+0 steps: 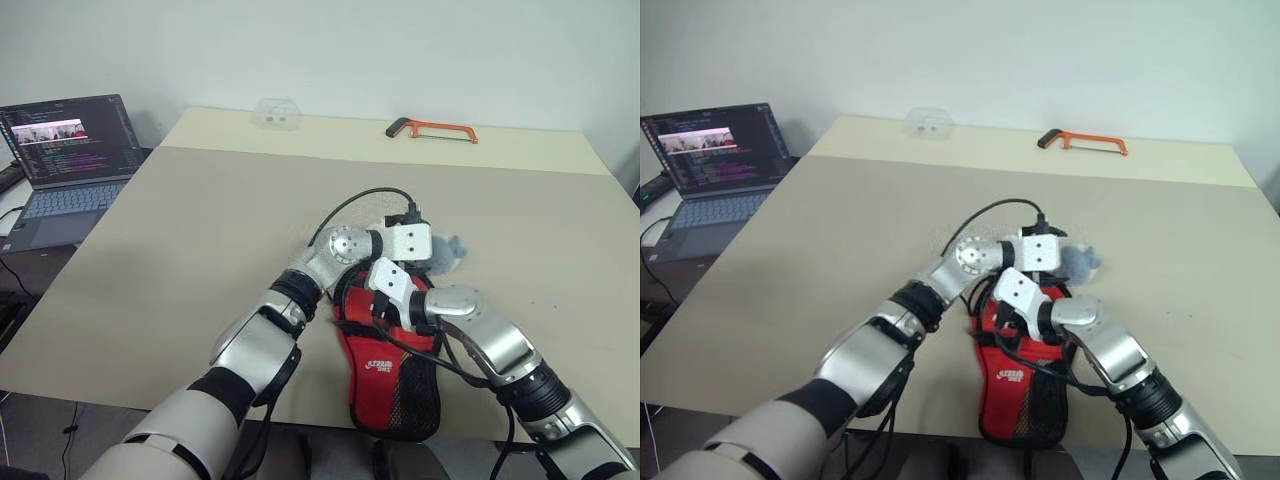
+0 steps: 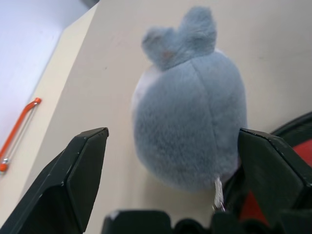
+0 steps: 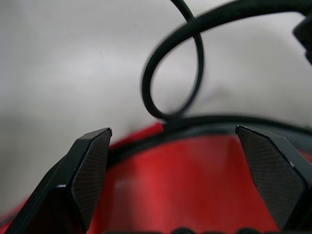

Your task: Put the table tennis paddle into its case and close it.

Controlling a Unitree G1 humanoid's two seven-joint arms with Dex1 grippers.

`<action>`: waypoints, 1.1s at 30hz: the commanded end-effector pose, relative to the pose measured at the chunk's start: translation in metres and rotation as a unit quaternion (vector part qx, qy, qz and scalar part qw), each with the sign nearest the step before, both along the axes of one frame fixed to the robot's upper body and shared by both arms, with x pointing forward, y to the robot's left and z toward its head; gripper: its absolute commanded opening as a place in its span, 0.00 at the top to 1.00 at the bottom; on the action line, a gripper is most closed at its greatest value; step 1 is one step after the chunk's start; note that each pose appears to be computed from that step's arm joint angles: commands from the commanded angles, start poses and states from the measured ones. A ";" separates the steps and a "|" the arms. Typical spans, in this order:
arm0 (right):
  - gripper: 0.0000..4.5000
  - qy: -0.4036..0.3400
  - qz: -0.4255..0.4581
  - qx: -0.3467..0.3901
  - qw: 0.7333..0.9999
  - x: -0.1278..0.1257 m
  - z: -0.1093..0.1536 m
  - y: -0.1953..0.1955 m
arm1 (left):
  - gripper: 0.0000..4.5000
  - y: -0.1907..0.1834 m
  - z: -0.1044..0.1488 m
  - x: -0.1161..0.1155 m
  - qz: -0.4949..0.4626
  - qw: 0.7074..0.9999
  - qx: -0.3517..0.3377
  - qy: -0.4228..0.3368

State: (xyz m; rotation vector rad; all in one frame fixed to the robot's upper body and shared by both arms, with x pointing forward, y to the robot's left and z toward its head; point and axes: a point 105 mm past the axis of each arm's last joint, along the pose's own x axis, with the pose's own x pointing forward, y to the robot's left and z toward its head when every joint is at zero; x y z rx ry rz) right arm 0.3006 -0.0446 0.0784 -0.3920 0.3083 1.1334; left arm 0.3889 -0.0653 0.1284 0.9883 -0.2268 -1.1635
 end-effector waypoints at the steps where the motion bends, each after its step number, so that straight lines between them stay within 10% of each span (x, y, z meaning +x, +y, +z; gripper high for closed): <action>1: 0.00 0.074 -0.074 -0.058 0.993 -0.004 -0.043 -0.049 | 0.01 0.055 0.021 0.049 0.153 0.987 0.006 -0.056; 23: 0.00 0.087 -0.058 -0.063 0.993 -0.014 -0.048 -0.047 | 0.01 0.054 0.056 0.038 0.104 0.976 -0.183 0.052; 33: 0.00 0.093 -0.004 -0.018 0.996 -0.025 -0.011 -0.053 | 0.01 0.104 0.096 -0.015 -0.010 0.951 -0.271 0.152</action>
